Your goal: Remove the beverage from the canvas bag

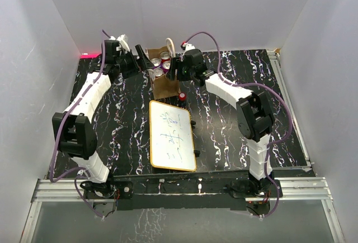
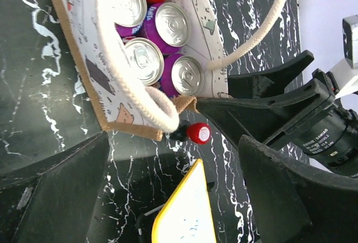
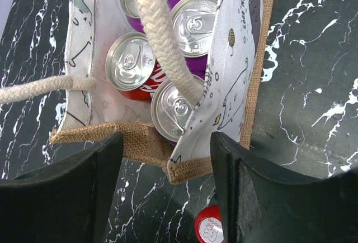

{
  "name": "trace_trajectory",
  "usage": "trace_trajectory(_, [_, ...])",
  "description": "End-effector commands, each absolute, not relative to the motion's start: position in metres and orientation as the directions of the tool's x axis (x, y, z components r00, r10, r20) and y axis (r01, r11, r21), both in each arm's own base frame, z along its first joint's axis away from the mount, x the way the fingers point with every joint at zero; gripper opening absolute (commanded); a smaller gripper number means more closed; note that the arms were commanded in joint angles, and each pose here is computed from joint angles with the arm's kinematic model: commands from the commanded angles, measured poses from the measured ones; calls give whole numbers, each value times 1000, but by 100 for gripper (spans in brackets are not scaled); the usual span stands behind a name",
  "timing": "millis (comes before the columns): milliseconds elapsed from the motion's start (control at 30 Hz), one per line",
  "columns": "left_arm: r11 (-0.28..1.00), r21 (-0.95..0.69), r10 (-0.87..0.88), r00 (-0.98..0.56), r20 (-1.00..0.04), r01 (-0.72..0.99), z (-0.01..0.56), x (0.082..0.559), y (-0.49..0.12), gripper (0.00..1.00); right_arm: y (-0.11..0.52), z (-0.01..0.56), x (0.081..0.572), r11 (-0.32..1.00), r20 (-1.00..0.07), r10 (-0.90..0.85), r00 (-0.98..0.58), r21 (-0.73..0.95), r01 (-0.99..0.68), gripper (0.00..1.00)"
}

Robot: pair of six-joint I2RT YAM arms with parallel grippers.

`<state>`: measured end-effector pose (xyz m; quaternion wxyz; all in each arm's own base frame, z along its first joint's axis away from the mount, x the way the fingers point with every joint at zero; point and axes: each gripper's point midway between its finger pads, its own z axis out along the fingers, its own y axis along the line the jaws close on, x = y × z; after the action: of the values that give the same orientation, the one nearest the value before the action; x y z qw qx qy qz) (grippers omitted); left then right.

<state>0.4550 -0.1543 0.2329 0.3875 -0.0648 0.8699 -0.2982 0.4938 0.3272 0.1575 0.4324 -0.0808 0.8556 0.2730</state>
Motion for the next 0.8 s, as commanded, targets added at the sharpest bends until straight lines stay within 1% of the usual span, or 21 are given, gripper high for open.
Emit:
trace_trajectory(0, [776,-614,-312,-761,-569,142,220,452,-179,97,315,121,473,867,-724,29,-689,361,-343,63])
trace_trajectory(100, [792,-590,-282,-763,-582,158,213,456,-191,97,315,116,471,866,-718,28,-695,365,-342,60])
trace_trajectory(167, [821,-558,-278,-772,-572,118,201,460,-188,97,315,113,470,865,-715,28,-699,368,-341,58])
trace_trajectory(233, [841,-535,-285,-780,-558,76,189,464,-183,87,315,111,468,865,-710,24,-704,368,-342,56])
trace_trajectory(267, [847,-527,-287,-776,-561,68,185,466,-181,85,314,108,467,867,-707,21,-706,365,-340,55])
trace_trajectory(367, [854,-513,-266,-777,-571,85,175,469,-182,83,310,105,464,871,-707,13,-707,355,-339,55])
trace_trajectory(500, [875,-479,-223,-815,-536,76,151,466,-179,81,308,98,460,875,-700,2,-714,347,-338,53])
trace_trajectory(567, [881,-468,-213,-828,-519,66,139,461,-176,81,307,95,458,874,-695,-5,-719,346,-340,52])
trace_trajectory(633, [874,-479,-210,-825,-525,83,138,457,-178,81,305,91,455,876,-691,-13,-723,341,-342,52])
trace_trajectory(767, [851,-507,-194,-817,-544,136,148,451,-184,90,300,84,451,883,-686,-23,-728,327,-336,51])
